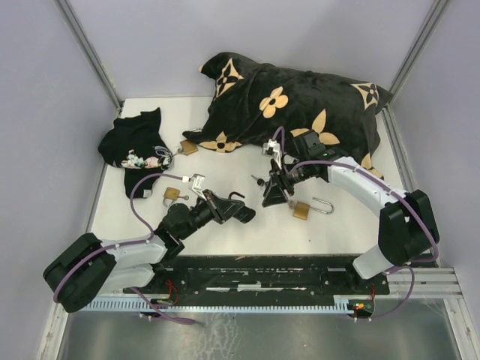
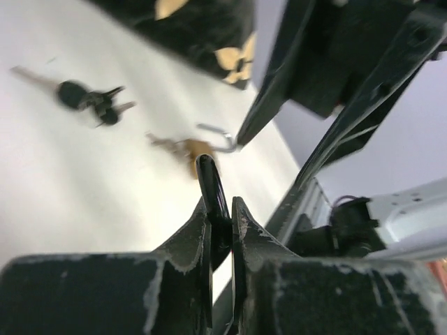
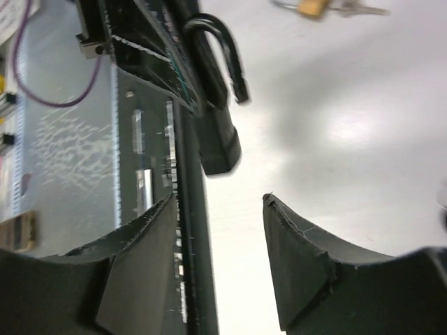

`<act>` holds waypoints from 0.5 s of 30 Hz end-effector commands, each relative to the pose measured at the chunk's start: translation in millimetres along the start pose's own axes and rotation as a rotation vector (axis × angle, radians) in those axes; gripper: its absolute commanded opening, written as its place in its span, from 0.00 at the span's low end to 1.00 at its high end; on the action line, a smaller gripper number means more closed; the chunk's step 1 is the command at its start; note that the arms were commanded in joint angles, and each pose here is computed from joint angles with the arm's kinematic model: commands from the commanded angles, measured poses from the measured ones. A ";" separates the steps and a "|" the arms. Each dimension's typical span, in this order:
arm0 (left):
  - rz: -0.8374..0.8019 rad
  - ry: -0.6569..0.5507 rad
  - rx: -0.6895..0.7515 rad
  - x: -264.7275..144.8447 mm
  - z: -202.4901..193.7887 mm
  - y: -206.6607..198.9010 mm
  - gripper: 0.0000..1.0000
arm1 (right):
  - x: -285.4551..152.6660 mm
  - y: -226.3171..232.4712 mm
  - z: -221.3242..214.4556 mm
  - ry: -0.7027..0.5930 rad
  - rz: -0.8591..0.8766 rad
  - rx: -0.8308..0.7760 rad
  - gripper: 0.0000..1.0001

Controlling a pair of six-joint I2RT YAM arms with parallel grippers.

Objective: Lock with the key
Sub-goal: Pick up the key from the center of the board.

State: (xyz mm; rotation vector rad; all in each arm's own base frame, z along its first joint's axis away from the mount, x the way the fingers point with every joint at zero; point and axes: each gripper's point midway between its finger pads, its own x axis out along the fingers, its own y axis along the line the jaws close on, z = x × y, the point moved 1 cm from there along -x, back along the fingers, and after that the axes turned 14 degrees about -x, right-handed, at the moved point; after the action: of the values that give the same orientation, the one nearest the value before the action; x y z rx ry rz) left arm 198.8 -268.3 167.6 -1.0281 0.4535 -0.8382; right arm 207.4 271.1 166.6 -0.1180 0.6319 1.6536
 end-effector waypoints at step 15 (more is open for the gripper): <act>0.128 -0.122 -0.063 -15.3 19.4 34.7 0.03 | -19.4 -192.2 -36.4 0.238 -0.557 0.175 0.58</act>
State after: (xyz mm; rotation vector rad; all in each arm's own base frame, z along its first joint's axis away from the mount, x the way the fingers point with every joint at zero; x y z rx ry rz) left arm 206.6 -239.2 110.1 -0.9952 0.5550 -0.6276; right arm 348.4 244.0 68.2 -0.2836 0.8634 1.1606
